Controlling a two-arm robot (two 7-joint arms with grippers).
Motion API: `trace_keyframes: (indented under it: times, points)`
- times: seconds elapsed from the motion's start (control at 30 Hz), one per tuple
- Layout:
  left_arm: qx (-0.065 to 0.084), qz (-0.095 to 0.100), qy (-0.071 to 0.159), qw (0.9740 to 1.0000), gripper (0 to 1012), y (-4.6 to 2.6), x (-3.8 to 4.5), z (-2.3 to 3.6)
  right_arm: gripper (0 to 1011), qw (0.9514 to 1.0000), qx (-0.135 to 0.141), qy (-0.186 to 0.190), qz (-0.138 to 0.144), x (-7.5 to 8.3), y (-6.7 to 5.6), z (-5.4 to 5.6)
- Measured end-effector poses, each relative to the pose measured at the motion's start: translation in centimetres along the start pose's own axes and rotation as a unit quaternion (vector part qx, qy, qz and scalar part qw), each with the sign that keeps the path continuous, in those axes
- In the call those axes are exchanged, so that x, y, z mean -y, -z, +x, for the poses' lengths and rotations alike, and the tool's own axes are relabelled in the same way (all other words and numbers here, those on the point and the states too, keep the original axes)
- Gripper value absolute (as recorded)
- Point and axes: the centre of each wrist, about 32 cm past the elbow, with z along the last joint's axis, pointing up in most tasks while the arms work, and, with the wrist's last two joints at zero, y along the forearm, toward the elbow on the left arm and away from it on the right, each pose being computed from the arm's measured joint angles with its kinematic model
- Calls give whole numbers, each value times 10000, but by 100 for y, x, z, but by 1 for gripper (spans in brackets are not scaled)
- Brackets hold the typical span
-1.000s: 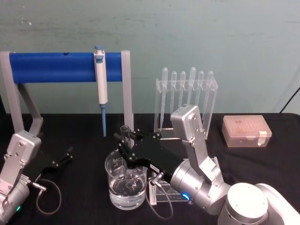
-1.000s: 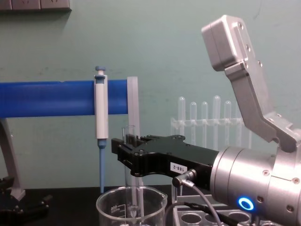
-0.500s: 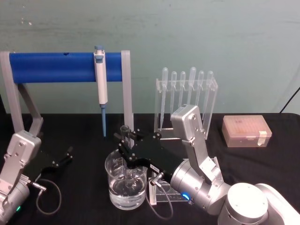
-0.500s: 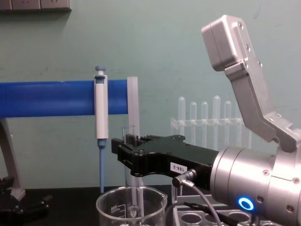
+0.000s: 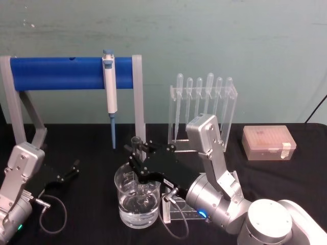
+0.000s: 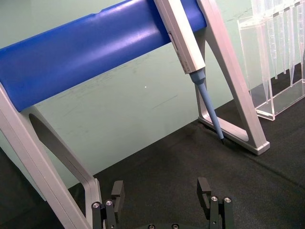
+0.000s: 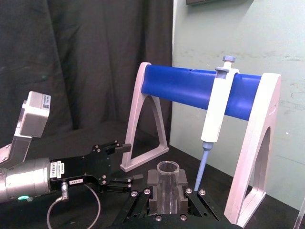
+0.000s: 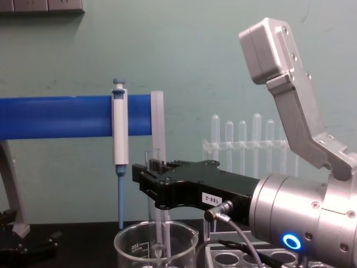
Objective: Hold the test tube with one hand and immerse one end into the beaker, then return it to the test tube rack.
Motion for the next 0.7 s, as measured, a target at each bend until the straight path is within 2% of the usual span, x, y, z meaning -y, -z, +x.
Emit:
trace_keyframes:
  times: [0.7]
  points:
    - [0,0,0,10000,1000,0,0,0,230,10000,0,0,0,0,0,0]
